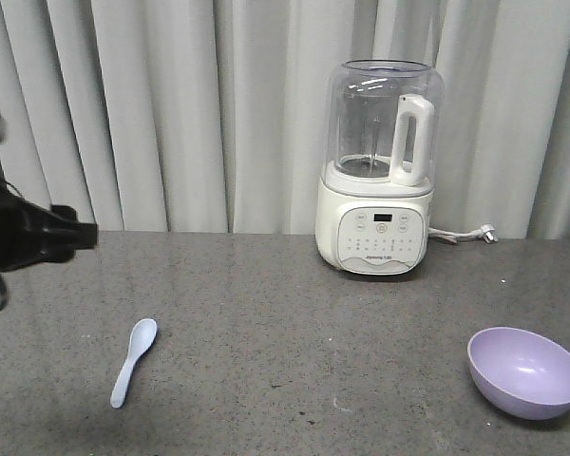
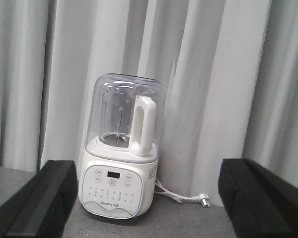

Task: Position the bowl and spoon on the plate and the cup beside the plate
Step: 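Lower the left gripper onto the white spoon and grasp it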

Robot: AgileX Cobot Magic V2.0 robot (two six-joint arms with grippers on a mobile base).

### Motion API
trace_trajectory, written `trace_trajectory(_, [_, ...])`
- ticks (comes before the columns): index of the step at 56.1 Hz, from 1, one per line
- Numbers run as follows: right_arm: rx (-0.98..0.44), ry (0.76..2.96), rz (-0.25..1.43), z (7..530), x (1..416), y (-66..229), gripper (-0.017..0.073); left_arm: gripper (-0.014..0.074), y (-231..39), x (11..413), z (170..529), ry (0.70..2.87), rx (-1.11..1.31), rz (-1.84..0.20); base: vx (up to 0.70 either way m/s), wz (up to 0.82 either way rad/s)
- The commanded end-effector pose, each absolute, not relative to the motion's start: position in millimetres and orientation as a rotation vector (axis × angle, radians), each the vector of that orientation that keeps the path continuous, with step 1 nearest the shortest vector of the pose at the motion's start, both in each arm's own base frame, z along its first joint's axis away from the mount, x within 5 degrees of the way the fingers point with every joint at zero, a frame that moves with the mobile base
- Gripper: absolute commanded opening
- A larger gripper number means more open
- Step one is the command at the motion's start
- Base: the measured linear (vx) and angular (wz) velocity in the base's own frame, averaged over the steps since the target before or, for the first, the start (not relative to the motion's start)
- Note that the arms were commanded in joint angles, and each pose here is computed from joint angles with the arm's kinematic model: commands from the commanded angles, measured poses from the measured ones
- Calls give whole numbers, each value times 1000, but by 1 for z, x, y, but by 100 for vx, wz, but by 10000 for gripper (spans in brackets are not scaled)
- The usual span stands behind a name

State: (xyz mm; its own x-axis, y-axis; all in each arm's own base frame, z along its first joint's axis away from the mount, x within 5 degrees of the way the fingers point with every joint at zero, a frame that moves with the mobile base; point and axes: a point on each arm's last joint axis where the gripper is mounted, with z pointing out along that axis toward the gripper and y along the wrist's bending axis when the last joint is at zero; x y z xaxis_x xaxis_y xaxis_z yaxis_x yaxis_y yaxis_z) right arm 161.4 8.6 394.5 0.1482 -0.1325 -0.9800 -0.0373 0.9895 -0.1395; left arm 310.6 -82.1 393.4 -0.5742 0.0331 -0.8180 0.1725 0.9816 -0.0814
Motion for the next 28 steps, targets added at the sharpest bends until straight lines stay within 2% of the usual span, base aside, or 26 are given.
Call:
trace_trajectory(1, [-138, 1332, -68, 412, 157, 9, 599, 585, -94, 333, 388, 2224, 134, -231, 0, 0])
trace_trajectory(14, [-138, 1395, -72, 407, 159, 8, 587, 585, -108, 386, 322, 2490, 152, -170, 0, 0])
trace_trajectory(28, [-137, 1450, -76, 402, 159, 7, 587, 585, -113, 413, 284, 2595, 171, -103, 0, 0])
